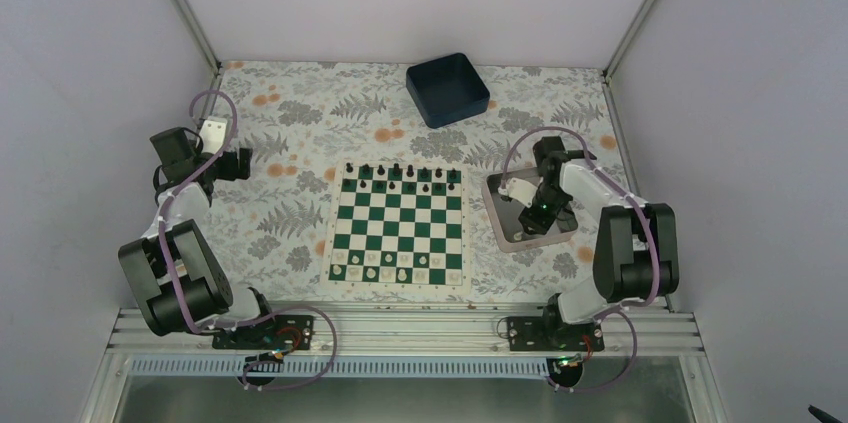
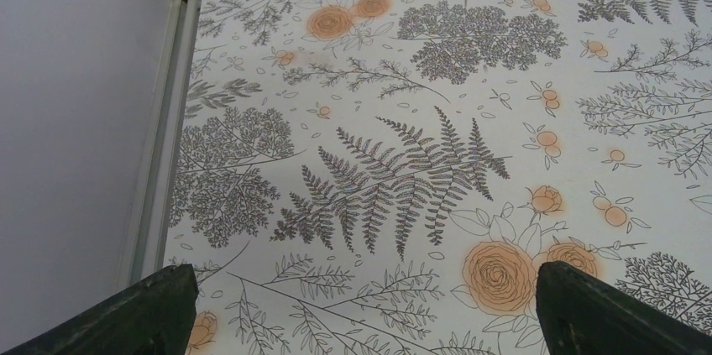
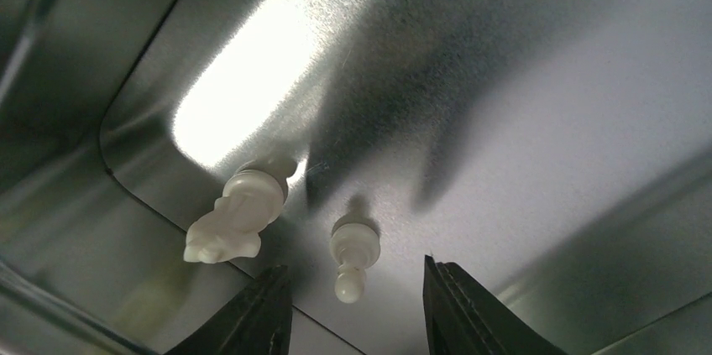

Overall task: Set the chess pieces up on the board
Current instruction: Pick up the chess piece from the storage box.

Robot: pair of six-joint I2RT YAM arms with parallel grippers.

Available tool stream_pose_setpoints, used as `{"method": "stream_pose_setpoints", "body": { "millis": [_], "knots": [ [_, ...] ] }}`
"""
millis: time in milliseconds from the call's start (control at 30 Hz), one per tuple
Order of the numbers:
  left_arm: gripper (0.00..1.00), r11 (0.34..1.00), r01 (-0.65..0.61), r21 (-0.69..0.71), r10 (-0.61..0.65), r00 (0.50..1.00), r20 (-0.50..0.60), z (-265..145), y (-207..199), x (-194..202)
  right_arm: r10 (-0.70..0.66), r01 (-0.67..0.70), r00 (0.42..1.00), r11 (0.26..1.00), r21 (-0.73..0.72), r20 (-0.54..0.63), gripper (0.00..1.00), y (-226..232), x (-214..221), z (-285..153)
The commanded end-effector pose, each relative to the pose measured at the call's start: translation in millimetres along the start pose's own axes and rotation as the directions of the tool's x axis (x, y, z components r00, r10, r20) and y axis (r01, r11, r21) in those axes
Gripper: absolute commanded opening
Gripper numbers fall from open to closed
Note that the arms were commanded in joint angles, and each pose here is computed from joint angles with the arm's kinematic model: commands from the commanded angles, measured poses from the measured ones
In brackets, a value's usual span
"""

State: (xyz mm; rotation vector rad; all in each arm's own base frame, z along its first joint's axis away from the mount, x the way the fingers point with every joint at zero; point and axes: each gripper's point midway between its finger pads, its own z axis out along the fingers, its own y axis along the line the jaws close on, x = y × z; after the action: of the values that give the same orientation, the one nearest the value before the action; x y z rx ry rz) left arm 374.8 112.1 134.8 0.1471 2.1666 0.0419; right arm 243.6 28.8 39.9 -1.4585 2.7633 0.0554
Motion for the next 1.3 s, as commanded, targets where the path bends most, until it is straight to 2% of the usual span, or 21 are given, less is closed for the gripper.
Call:
{"method": "stream_pose_setpoints", "body": {
  "millis": [0,167,367,633,900,1067,1267],
  "knots": [
    [1.0,1.0,-0.016,-0.02,0.017,0.999,0.037,-3,7,-13,0.02,-0.02,1.0,1.0,0.003,-0.019,0.41,-3,4,5],
    [1.0,1.0,-0.014,-0.018,0.015,0.999,0.034,-2,7,-12,0.025,-0.025,0.999,1.0,-0.005,-0.033,0.35,-3,5,7],
    [1.0,1.0,-0.014,-0.018,0.015,0.999,0.033,-2,7,-11,0.029,-0.029,0.999,1.0,-0.01,-0.04,0.33,-2,8,8],
    [1.0,1.0,-0.014,-0.015,0.014,0.999,0.032,-2,6,-11,0.029,-0.029,0.999,1.0,-0.003,-0.024,0.11,-5,4,5],
    [1.0,1.0,-0.014,-0.009,0.015,0.999,0.04,-3,5,-14,0.002,-0.003,1.0,0.993,0.119,0.005,0.08,-29,-10,-44],
    [1.0,1.0,-0.018,0.004,0.018,0.998,0.064,-7,3,-21,-0.103,0.095,0.994,0.978,0.187,0.032,0.08,-23,-42,-81],
    [1.0,0.999,-0.029,0.022,0.026,0.995,0.101,-13,-2,-32,-0.278,0.268,0.958,0.954,0.134,0.064,0.08,41,-81,-85]
  ]
}}
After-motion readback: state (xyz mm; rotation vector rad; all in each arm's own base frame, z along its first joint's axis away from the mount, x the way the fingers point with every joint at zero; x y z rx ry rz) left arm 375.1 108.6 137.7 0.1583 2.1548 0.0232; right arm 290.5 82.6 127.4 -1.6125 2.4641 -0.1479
